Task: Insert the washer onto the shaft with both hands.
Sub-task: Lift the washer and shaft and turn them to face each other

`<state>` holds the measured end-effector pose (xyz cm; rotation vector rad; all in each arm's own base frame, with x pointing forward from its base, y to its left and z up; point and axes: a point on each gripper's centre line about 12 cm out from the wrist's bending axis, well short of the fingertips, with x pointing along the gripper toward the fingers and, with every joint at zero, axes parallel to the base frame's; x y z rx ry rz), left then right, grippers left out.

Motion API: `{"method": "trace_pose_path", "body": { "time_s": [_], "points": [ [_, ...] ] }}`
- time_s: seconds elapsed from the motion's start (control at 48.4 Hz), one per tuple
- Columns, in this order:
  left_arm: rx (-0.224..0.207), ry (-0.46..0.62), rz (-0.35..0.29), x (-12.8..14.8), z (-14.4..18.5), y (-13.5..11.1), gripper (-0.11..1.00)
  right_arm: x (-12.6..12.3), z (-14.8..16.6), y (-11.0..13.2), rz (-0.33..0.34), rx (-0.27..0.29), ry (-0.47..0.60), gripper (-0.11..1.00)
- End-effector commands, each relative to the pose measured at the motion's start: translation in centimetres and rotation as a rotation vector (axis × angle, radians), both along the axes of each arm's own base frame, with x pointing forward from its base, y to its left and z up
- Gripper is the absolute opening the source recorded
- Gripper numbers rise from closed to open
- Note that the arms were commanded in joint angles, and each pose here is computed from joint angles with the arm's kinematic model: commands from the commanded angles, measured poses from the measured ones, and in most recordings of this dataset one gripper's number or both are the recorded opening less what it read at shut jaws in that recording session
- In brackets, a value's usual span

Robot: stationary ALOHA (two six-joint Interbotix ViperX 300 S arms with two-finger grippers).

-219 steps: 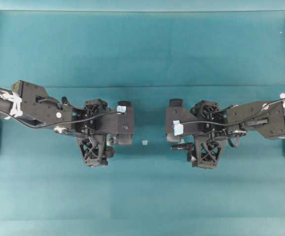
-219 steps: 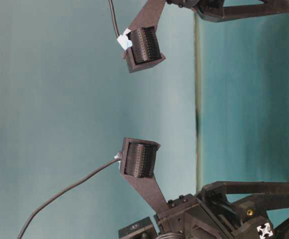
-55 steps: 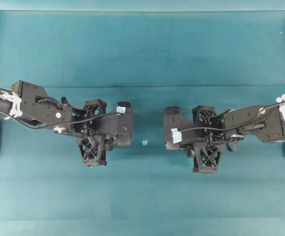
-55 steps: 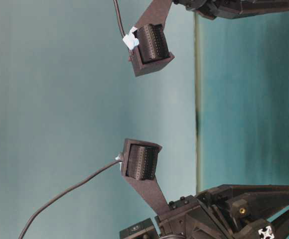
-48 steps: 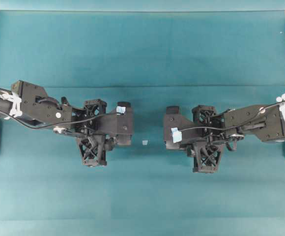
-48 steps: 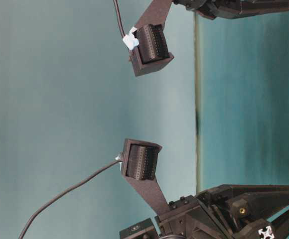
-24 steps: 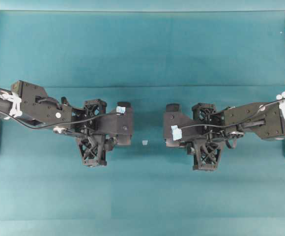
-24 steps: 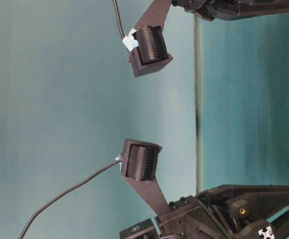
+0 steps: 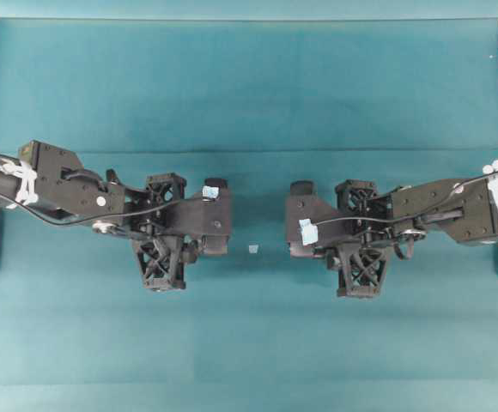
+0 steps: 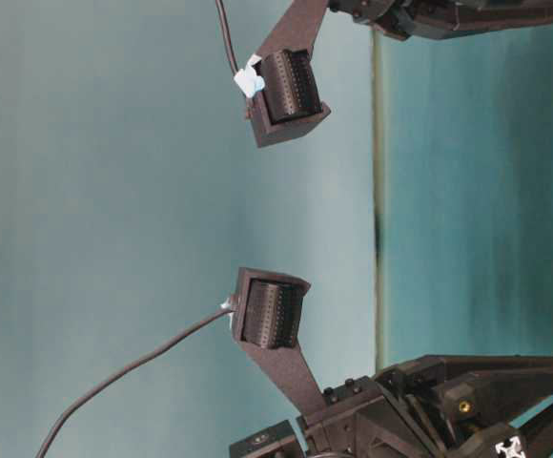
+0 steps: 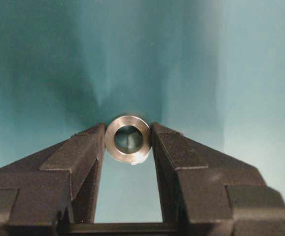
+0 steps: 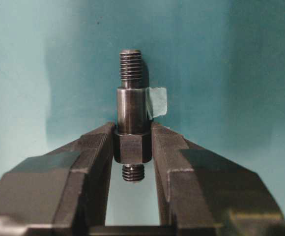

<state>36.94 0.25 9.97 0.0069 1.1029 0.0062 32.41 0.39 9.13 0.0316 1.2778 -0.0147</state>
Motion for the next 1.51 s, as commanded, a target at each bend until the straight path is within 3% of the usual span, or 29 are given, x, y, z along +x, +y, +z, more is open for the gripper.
{"method": "trace_pose_path", "body": {
  "time_s": [0.0, 0.475, 0.723, 1.033, 1.24, 1.488],
  "points": [
    [0.002, -0.02, -0.001, 0.2, 0.6, 0.0, 0.37, -0.2, -0.3, -1.0, -0.008, -0.008, 0.012, 0.0],
    [0.002, -0.04, -0.001, 0.2, 1.3, 0.0, 0.37, 0.2, 0.5, -1.0, 0.002, -0.012, -0.028, 0.0],
    [0.001, -0.221, -0.002, -0.3, 5.4, 0.0, 0.37, 0.7, 4.1, -0.9, -0.021, 0.0, -0.242, 0.0],
    [-0.014, -0.56, 0.004, -2.8, 8.6, -0.1, 0.37, -0.1, 5.2, 0.2, -0.01, 0.014, -0.468, 0.0],
    [-0.017, -0.603, 0.003, -3.7, 8.9, -0.2, 0.37, -0.7, 5.3, 0.2, -0.075, 0.055, -0.579, 0.0],
    [-0.023, -0.678, -0.007, -3.3, 9.5, -0.5, 0.37, -1.9, 4.4, 0.8, -0.077, 0.078, -0.666, 0.0]
  ]
}}
